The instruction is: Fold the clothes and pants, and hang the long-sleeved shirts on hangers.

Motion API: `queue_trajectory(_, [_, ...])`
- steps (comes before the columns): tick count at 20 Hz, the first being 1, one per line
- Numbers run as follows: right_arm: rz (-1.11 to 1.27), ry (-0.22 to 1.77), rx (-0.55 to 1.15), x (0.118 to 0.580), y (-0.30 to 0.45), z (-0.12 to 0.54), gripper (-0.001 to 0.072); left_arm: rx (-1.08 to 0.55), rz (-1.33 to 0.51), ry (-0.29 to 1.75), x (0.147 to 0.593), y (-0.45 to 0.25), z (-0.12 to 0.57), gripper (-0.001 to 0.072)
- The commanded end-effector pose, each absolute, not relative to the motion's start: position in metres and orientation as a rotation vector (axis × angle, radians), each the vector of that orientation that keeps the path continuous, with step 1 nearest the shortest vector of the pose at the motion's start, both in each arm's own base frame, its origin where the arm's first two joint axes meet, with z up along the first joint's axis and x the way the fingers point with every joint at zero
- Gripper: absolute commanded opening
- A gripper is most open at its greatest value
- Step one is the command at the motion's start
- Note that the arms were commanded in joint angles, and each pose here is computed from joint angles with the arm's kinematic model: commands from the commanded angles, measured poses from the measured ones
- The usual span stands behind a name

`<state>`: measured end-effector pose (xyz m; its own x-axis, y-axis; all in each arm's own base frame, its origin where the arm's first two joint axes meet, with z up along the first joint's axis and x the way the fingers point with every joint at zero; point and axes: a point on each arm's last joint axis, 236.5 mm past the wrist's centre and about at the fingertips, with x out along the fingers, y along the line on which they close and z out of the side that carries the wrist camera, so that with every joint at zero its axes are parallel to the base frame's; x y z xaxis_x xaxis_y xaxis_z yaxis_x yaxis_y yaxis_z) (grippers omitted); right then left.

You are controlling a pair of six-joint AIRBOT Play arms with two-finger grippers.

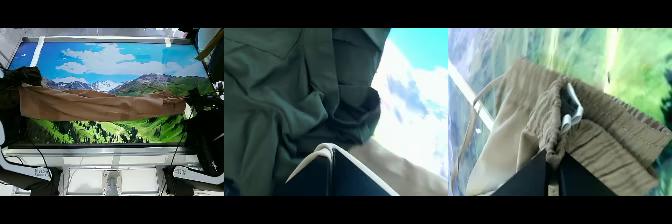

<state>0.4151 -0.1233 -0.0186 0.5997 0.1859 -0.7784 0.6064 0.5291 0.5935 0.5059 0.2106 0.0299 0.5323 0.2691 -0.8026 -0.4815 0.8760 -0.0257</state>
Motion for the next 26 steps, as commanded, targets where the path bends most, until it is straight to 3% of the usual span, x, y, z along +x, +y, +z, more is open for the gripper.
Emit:
queue_trajectory(1, [-0.342,0.916,1.062,0.435,-0.128,-0.04,0.0021,-0.218,0.491,0.957,0.519,0.212,-0.006,0.0005])
queue_trajectory(7, [-0.345,0.864,1.093,0.448,-0.134,-0.033,0.0023,-0.273,0.504,0.885,0.533,0.212,-0.004,0.0012])
queue_trajectory(8, [-0.329,0.872,1.084,0.448,-0.132,-0.03,0.0058,-0.27,0.499,0.888,0.534,0.208,-0.002,0.0085])
queue_trajectory(9, [-0.29,0.888,1.052,0.45,-0.128,-0.023,0.0216,-0.266,0.493,0.88,0.535,0.204,0.003,0.0423])
queue_trajectory(10, [-0.245,0.903,1.017,0.451,-0.125,-0.013,0.0353,-0.263,0.489,0.863,0.536,0.202,0.012,0.0689])
queue_trajectory(13, [-0.137,0.954,0.847,0.447,-0.132,0.03,0.0376,-0.259,0.491,0.785,0.528,0.201,0.065,0.0686])
queue_trajectory(16, [-0.192,1.022,0.609,0.422,-0.176,0.067,0.0368,-0.275,0.463,0.67,0.513,0.183,0.14,0.0685])
queue_trajectory(17, [-0.213,1.043,0.542,0.413,-0.19,0.077,0.0294,-0.297,0.412,0.628,0.511,0.163,0.165,0.0685])
queue_trajectory(18, [-0.233,1.061,0.501,0.404,-0.2,0.083,0.0144,-0.29,0.336,0.597,0.512,0.136,0.186,0.0685])
queue_trajectory(19, [-0.251,1.07,0.476,0.398,-0.209,0.085,0.0092,-0.248,0.236,0.573,0.512,0.102,0.205,0.0685])
queue_trajectory(20, [-0.246,1.078,0.466,0.396,-0.215,0.081,0.0183,-0.193,0.14,0.558,0.513,0.067,0.218,0.0686])
queue_trajectory(21, [-0.229,1.112,0.489,0.39,-0.215,0.071,0.0528,-0.138,0.038,0.547,0.512,0.026,0.228,0.0686])
queue_trajectory(22, [-0.202,1.16,0.534,0.384,-0.215,0.056,0.0607,-0.088,-0.043,0.542,0.511,-0.011,0.232,0.0686])
queue_trajectory(24, [-0.099,1.169,0.684,0.389,-0.212,0.027,0.0619,0.013,-0.194,0.54,0.506,-0.082,0.232,0.0686])
queue_trajectory(26, [0.049,1.144,0.884,0.401,-0.198,0.006,0.0677,0.071,-0.295,0.545,0.498,-0.137,0.225,0.0685])
